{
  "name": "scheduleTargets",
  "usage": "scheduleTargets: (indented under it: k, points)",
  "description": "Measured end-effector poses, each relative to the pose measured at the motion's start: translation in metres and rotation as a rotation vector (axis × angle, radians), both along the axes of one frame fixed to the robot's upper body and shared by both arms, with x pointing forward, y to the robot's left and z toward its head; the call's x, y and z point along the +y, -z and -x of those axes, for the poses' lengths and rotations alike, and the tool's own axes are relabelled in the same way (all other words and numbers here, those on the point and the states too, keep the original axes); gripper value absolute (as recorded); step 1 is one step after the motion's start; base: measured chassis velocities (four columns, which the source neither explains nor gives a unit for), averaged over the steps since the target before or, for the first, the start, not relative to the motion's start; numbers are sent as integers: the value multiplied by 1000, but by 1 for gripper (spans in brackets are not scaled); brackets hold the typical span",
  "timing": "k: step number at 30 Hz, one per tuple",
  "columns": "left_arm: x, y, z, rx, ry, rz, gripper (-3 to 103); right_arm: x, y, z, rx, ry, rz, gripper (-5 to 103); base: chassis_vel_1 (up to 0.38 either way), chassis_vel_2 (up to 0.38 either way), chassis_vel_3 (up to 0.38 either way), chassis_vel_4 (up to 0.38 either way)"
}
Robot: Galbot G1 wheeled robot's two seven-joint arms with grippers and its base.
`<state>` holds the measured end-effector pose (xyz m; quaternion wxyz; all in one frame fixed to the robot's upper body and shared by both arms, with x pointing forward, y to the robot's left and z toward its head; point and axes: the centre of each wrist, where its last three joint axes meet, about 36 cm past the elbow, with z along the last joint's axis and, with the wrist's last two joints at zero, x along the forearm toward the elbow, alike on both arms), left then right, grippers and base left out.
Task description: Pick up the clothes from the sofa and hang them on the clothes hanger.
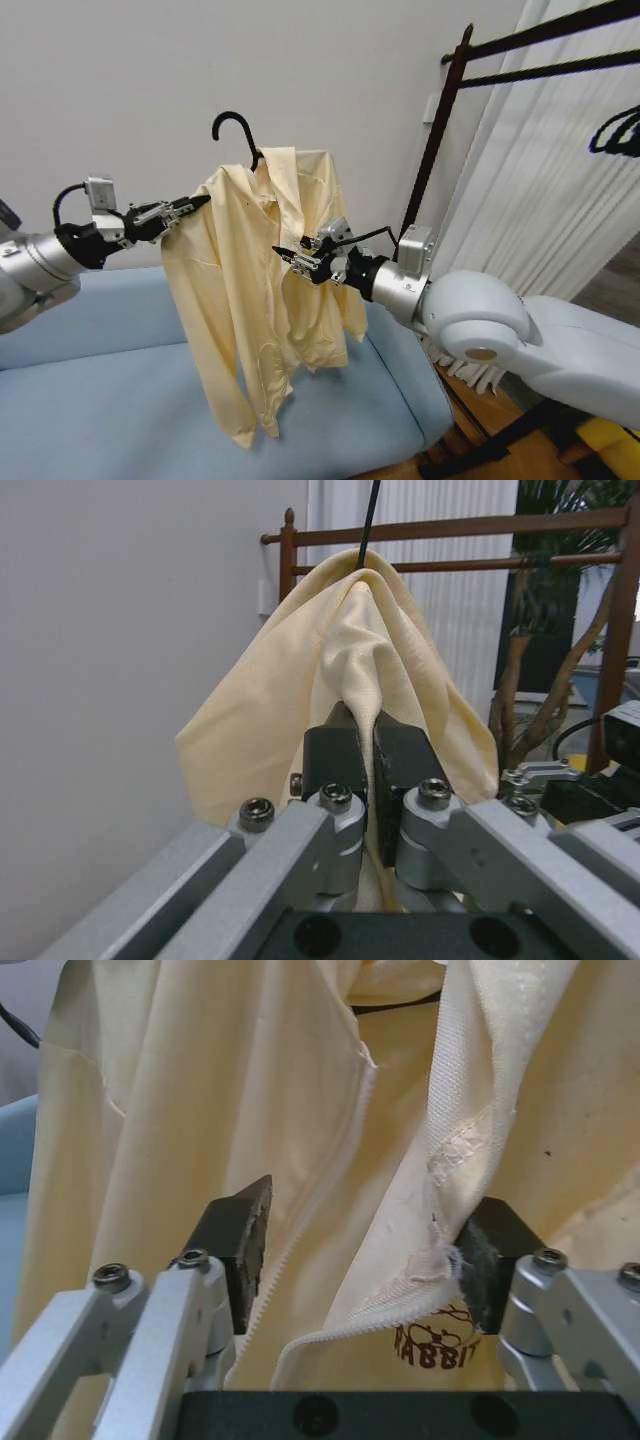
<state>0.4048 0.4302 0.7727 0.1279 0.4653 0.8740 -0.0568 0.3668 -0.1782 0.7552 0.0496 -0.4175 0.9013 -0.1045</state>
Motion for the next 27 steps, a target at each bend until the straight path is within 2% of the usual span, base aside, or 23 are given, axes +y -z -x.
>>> scheduleTargets:
  k: [3,7,9,12,17,22,27]
  points:
    - [9,-1,-3,-8,24,3,2,-6,-5,5,-7,7,-2,60,0,0,0,0]
    - [26,-3,-11,-19,19,-19,2,-16,-10,16,-20,9,0,82,0,0,0,0]
    - [29,-2,-12,-17,13,-20,2,-18,-11,19,-23,8,1,82,0,0,0,0]
    - [37,-2,-15,-13,1,-20,2,-24,-11,27,-31,1,8,97,0,0,0,0]
    - [39,-2,-16,-12,-21,-28,2,-23,-12,36,-49,-19,9,100,0,0,0,0]
    - [33,-2,-14,-16,-23,-36,2,-13,-14,38,-60,-49,-1,100,0,0,0,0]
    - [37,-2,-15,-23,-6,-63,2,-16,-27,21,-80,-10,-21,100,0,0,0,0]
